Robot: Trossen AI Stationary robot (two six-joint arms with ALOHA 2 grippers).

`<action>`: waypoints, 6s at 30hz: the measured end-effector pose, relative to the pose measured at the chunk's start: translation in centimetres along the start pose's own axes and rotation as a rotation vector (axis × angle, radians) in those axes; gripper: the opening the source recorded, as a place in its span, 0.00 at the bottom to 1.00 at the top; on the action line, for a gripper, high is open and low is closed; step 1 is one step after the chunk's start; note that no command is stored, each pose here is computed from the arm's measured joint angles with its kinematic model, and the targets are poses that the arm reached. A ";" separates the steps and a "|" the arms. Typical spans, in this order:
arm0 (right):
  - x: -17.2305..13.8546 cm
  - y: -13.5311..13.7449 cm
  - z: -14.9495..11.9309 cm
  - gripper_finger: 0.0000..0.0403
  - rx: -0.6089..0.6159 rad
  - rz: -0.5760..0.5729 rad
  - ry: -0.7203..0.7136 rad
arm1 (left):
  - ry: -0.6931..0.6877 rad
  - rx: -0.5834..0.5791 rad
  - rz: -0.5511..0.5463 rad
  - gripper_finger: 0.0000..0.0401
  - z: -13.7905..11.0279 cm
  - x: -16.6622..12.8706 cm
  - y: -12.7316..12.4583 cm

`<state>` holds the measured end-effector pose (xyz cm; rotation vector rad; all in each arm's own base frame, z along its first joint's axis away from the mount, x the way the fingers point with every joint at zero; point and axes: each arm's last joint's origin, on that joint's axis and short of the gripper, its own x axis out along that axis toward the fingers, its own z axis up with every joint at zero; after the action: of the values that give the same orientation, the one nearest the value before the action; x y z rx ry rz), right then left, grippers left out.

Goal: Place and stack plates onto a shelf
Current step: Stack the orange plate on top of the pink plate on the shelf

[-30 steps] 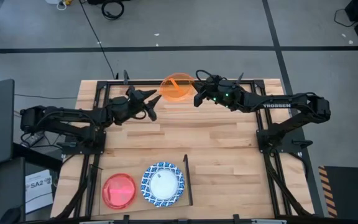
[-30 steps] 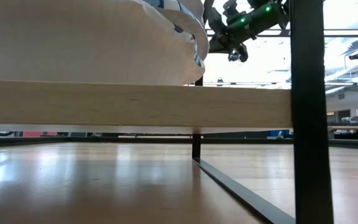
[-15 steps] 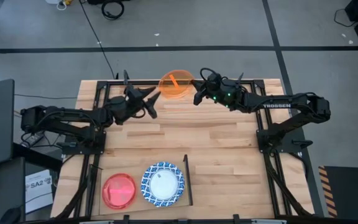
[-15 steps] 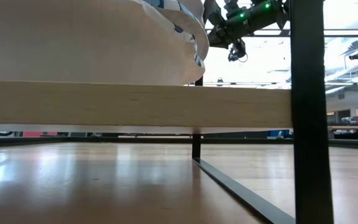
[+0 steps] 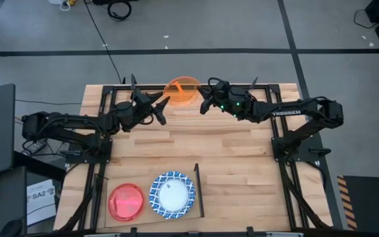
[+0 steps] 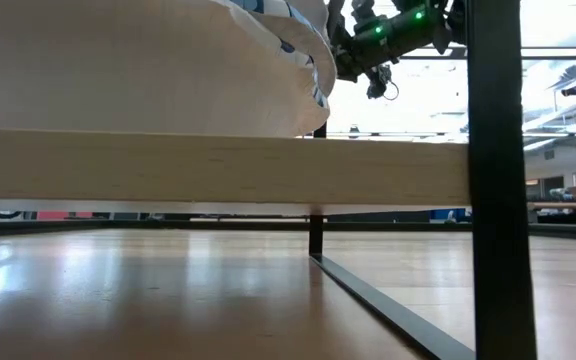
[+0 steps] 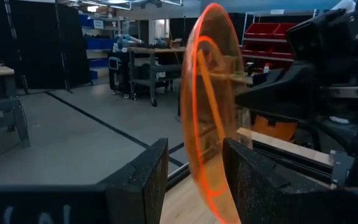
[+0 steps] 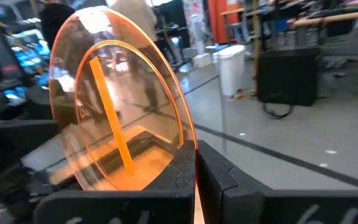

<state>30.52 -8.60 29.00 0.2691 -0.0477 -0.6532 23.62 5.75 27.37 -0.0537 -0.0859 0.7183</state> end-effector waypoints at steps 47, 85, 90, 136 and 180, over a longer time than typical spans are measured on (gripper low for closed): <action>0.0 0.0 0.2 0.06 -0.008 0.004 -0.014 | 0.005 0.006 0.071 0.02 -0.1 0.0 0.2; -1.8 0.6 2.0 0.52 -0.092 0.301 0.029 | 0.011 0.010 0.065 0.02 -0.1 0.0 0.2; -3.6 0.1 3.2 0.52 -0.104 0.289 0.071 | 0.011 0.010 0.066 0.02 -0.1 0.0 0.2; -14.4 -3.8 6.6 0.52 -0.185 0.239 0.291 | 0.371 -0.332 -0.518 0.02 0.6 -5.7 -1.5; -14.3 -3.8 6.5 0.52 -0.186 0.237 0.297 | 1.530 -0.250 -0.857 0.02 -3.7 -17.8 -2.7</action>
<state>16.12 -4.34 34.87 0.1751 0.2611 -0.3737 12.45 -8.09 22.83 -0.7395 1.2036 -0.3278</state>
